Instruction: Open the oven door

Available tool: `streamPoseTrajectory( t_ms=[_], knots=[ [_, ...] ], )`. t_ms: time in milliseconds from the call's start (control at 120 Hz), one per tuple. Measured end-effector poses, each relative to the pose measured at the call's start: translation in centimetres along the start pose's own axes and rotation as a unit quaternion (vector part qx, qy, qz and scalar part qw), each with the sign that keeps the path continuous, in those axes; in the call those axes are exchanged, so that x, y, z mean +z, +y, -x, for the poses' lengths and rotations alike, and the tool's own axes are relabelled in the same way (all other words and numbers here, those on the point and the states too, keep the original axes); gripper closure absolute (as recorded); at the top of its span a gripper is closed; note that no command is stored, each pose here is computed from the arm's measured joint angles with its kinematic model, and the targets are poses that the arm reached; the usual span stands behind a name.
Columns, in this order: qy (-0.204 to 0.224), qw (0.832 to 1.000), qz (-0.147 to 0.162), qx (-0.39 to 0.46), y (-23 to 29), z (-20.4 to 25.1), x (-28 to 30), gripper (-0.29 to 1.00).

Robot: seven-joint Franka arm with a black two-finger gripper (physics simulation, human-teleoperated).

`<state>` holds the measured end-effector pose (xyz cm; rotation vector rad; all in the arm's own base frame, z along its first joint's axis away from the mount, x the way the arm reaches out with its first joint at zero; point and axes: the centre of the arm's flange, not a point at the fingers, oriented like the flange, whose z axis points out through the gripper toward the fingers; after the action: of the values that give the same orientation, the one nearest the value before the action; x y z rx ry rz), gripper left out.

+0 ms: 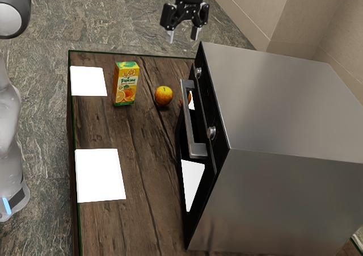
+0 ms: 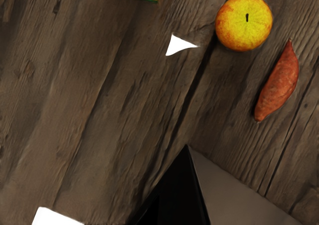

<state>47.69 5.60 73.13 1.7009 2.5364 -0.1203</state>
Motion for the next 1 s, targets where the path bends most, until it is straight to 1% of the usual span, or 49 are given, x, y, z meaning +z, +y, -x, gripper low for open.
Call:
streamPoseTrajectory(
  t_ms=[125, 150, 200, 233, 267, 300, 325, 383, 400, 442, 492, 533, 583, 667, 733, 833, 1000],
  knots=[
    [-0.001, 1.0, 0.001, -0.028, -0.4, 0.7, -0.2, 0.0],
    [-0.001, 1.0, 0.002, -0.026, -0.8, 1.5, -0.3, 0.0],
    [-0.006, 1.0, 0.018, -0.007, -3.1, 3.9, -1.9, 0.0],
    [-0.01, 1.0, 0.018, -0.001, -5.6, 4.0, -2.1, 0.0],
    [-0.018, 0.999, 0.026, -0.007, -9.2, 2.4, -2.6, 0.0],
    [-0.02, 0.998, 0.053, -0.008, -14.2, 1.7, -3.7, 0.0],
    [-0.013, 0.997, 0.074, -0.008, -17.4, 2.0, -4.1, 0.0],
    [0.002, 0.994, 0.111, 0.001, -24.1, 3.0, -4.4, 0.0],
    [0.005, 0.993, 0.121, 0.007, -25.9, 3.5, -4.4, 0.0],
    [0.024, 0.99, 0.137, 0.037, -29.7, 6.3, -3.3, 0.0],
    [0.037, 0.986, 0.148, 0.065, -32.2, 9.4, -1.9, 0.0],
    [0.042, 0.984, 0.153, 0.082, -33.1, 11.6, -0.9, 0.0],
    [0.039, 0.983, 0.155, 0.092, -32.7, 13.3, 0.0, 0.0],
    [0.021, 0.983, 0.146, 0.104, -31.0, 15.9, 1.4, 0.01],
    [0.005, 0.982, 0.152, 0.115, -31.0, 17.5, 1.8, 0.01],
    [-0.017, 0.981, 0.155, 0.115, -30.8, 18.3, 2.4, 0.01],
    [-0.044, 0.98, 0.164, 0.107, -31.5, 18.0, 3.2, 0.01]
  ],
)
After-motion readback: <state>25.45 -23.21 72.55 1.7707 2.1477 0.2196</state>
